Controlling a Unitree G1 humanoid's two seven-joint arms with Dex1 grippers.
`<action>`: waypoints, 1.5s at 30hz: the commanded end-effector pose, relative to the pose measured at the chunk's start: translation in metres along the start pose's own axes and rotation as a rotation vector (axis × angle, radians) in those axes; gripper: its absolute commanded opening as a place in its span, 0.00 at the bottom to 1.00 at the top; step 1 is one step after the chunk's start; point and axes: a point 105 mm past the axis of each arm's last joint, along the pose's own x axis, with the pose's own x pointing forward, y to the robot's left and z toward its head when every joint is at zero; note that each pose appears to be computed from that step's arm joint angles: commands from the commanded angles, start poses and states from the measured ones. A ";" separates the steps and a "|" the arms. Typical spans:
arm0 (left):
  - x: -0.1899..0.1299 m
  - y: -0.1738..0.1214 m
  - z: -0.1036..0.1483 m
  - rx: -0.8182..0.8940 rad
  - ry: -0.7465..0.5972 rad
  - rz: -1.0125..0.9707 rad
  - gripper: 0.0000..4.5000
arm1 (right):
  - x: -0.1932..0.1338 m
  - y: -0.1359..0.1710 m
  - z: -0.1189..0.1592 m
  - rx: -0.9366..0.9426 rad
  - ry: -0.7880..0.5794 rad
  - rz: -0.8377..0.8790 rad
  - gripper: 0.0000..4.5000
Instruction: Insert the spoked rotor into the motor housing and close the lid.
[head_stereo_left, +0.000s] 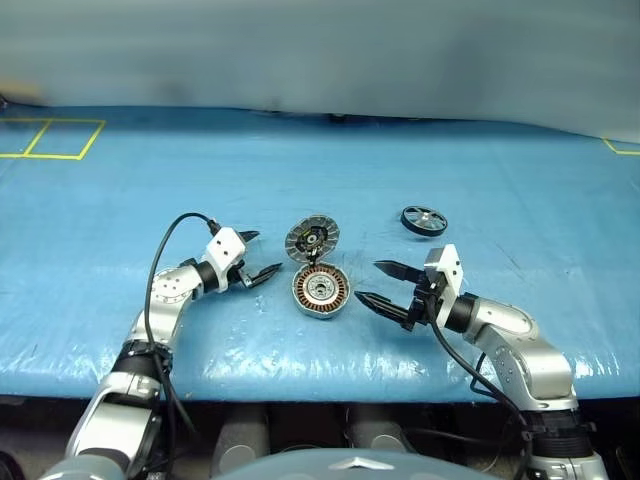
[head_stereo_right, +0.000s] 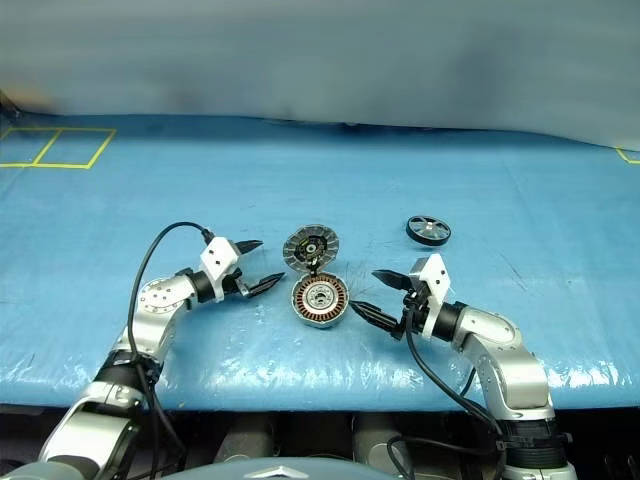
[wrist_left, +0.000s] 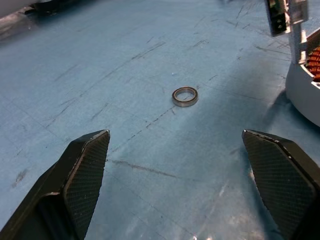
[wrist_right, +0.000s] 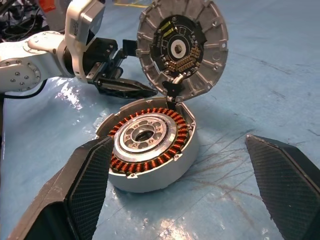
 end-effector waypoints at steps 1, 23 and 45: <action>0.009 0.002 0.003 0.029 -0.005 -0.029 1.00 | 0.000 -0.002 0.011 -0.034 -0.056 -0.021 0.98; 0.059 -0.015 -0.017 -0.037 0.156 -0.114 0.57 | 0.000 -0.002 0.014 -0.056 -0.070 -0.074 0.99; -0.002 0.013 -0.018 -0.028 0.063 -0.003 0.14 | 0.005 -0.008 0.002 -0.072 -0.032 -0.065 0.99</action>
